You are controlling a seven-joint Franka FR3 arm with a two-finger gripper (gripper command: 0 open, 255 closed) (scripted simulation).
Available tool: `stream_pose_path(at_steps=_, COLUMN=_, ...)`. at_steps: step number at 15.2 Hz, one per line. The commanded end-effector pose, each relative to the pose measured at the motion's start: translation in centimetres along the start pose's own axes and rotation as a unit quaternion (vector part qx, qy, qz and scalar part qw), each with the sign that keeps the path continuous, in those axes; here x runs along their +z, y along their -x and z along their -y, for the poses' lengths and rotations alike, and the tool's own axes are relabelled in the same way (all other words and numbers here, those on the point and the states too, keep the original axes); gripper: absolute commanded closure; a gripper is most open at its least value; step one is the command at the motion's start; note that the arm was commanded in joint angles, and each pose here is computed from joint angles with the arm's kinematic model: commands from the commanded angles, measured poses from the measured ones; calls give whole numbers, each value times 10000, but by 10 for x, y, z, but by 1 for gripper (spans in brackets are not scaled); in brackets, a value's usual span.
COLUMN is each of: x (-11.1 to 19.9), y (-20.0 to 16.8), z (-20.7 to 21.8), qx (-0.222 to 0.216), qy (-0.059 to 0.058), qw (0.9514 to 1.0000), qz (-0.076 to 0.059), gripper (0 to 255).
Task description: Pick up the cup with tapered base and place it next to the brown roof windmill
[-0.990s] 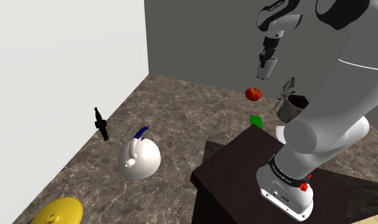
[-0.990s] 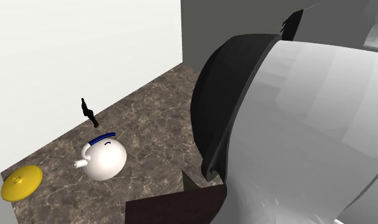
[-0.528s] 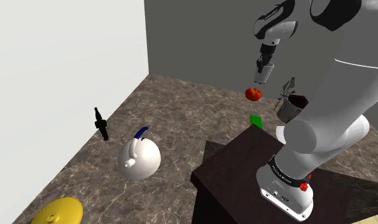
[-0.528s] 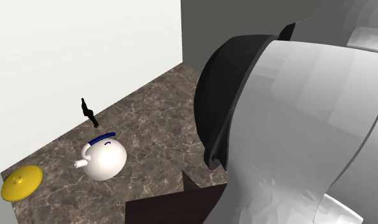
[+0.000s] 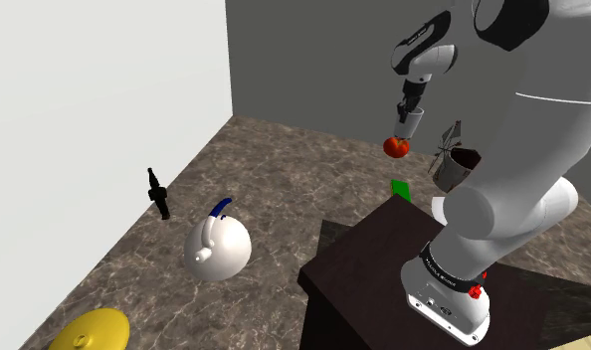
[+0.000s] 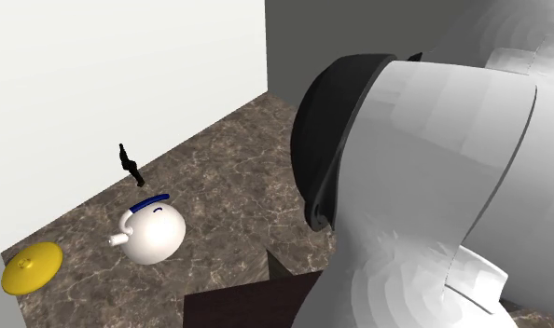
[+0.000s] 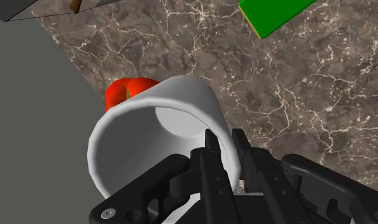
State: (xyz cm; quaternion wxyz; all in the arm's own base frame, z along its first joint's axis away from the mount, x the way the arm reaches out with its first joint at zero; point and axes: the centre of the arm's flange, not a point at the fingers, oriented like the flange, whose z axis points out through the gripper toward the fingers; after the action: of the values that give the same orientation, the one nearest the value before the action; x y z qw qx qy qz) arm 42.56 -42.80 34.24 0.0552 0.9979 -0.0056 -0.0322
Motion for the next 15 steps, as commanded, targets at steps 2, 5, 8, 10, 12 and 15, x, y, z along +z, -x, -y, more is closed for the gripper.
stream_pose_path(at_steps=2, x=16, y=0, z=2, qx=1, qy=3, qw=10000, qz=-4, gripper=255)
stream_pose_path(at_steps=5, x=32, y=-1, z=3, qx=1, qy=3, qw=10000, qz=-4, gripper=255)
stream_pose_path(at_steps=8, x=48, y=-2, z=5, qx=1, qy=3, qw=10000, qz=-4, gripper=255)
stream_pose_path(at_steps=10, x=58, y=-3, z=6, qx=1, qy=3, qw=10000, qz=-4, gripper=255)
stream_pose_path(at_steps=12, x=69, y=-4, z=7, qx=1, qy=3, qw=10000, qz=-4, gripper=255)
stream_pose_path(at_steps=15, x=84, y=-5, z=9, qx=1, qy=3, qw=10000, qz=-4, gripper=255)
